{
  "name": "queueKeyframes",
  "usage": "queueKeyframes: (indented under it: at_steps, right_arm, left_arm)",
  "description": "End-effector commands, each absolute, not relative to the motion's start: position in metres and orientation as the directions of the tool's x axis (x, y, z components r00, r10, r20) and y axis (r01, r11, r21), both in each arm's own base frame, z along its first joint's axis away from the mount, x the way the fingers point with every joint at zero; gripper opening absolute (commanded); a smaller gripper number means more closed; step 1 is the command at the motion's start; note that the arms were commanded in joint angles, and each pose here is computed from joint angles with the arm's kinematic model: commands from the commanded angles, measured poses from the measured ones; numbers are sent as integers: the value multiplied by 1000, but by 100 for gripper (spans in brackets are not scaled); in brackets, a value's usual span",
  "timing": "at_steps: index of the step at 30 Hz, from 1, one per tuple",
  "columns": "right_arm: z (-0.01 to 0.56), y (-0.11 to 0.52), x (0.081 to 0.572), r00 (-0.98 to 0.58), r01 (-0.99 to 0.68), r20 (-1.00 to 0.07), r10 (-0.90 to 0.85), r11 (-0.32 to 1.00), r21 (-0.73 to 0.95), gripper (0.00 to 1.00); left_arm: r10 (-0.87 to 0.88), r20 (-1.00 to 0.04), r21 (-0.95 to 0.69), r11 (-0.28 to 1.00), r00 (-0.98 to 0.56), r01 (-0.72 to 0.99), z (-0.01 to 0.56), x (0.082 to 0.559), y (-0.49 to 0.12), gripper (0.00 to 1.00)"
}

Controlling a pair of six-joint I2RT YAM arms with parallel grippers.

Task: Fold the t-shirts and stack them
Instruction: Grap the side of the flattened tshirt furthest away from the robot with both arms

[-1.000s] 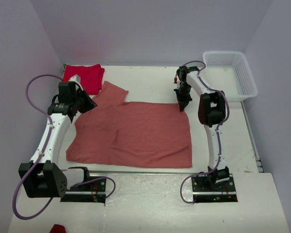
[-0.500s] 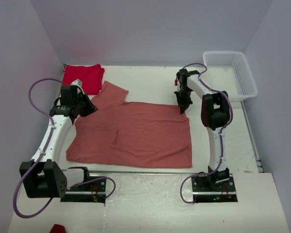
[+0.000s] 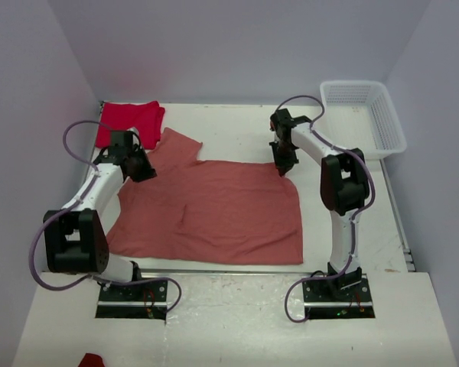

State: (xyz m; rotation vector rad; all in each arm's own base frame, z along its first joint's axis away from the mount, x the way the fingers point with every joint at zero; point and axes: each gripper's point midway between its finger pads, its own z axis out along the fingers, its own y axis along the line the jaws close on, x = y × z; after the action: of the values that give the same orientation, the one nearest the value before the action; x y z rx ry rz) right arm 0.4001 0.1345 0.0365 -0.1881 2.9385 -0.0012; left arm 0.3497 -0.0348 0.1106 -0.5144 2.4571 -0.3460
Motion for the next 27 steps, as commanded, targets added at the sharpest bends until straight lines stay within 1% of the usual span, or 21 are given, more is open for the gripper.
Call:
queueKeyframes:
  at_steps: [1, 3, 6, 7, 8, 9, 10, 11, 12, 13, 14, 16, 17, 19, 20, 21, 22, 23, 24, 25, 27]
  right_arm:
    - [65, 133, 417, -946, -87, -311, -90, 996, -26, 0]
    - [68, 132, 418, -944, -81, -318, -87, 996, -32, 0]
    - [69, 131, 417, -943, -79, -322, -86, 996, -35, 0]
    - [72, 133, 416, -941, -83, -327, -86, 996, -22, 0]
    - [74, 134, 417, -938, -83, -336, -83, 996, -15, 0]
    - [73, 135, 415, -939, -82, -334, -81, 997, -11, 0]
    - [76, 138, 414, -938, -87, -338, -82, 996, -2, 0]
    - [77, 140, 414, -936, -88, -343, -81, 996, 4, 0]
    - [78, 141, 412, -936, -91, -342, -83, 996, 8, 0]
    - [79, 143, 411, -935, -94, -343, -84, 995, 13, 0]
    - [81, 147, 410, -934, -104, -346, -90, 994, 20, 0]
    - [83, 151, 409, -932, -111, -348, -96, 994, 24, 0]
    - [86, 154, 408, -931, -118, -352, -95, 992, 45, 0]
    - [87, 158, 406, -931, -127, -353, -98, 990, 60, 0]
    - [89, 161, 406, -928, -133, -358, -100, 989, 69, 0]
    - [88, 161, 405, -929, -136, -355, -103, 988, 69, 0]
    - [87, 162, 404, -929, -143, -353, -109, 987, 71, 0]
    - [87, 162, 404, -929, -143, -354, -108, 987, 75, 0]
    - [86, 162, 401, -931, -144, -349, -109, 987, 76, 0]
    - [86, 162, 400, -930, -149, -349, -114, 986, 75, 0]
    - [86, 161, 398, -929, -150, -352, -114, 986, 75, 0]
  left_arm:
    - [-390, -576, -346, 913, -718, -218, 123, 386, -35, 8]
    - [-380, -588, -338, 917, -714, -210, 127, 400, -33, 9]
    - [-368, -593, -320, 924, -717, -210, 125, 420, -30, 14]
    - [-367, -574, -311, 925, -732, -219, 116, 424, -29, 14]
    - [-368, -586, -314, 924, -722, -216, 123, 434, -29, 16]
    - [-368, -582, -313, 924, -725, -218, 122, 438, -29, 21]
    - [-368, -563, -306, 924, -740, -227, 112, 444, -29, 28]
    - [-367, -583, -299, 926, -725, -229, 121, 456, -26, 31]
    - [-356, -573, -287, 931, -738, -226, 120, 459, -30, 33]
    - [-337, -554, -269, 938, -762, -219, 107, 464, -37, 35]
    - [-331, -579, -268, 941, -745, -209, 119, 479, -37, 39]
    - [-303, -567, -232, 951, -766, -204, 107, 490, -39, 40]
    - [-296, -601, -213, 955, -743, -208, 120, 505, -35, 41]
    - [-275, -582, -192, 961, -765, -199, 106, 516, -36, 41]
    - [-268, -606, -194, 963, -749, -188, 115, 528, -36, 41]
    - [-261, -609, -191, 965, -749, -181, 114, 533, -37, 41]
    - [-250, -596, -180, 968, -763, -177, 102, 537, -37, 41]
    - [-243, -614, -180, 969, -751, -167, 109, 546, -37, 40]
    - [-231, -605, -170, 972, -762, -160, 97, 550, -36, 40]
    - [-226, -622, -170, 974, -750, -152, 103, 559, -36, 40]
    - [-213, -615, -137, 977, -759, -164, 90, 565, -31, 40]
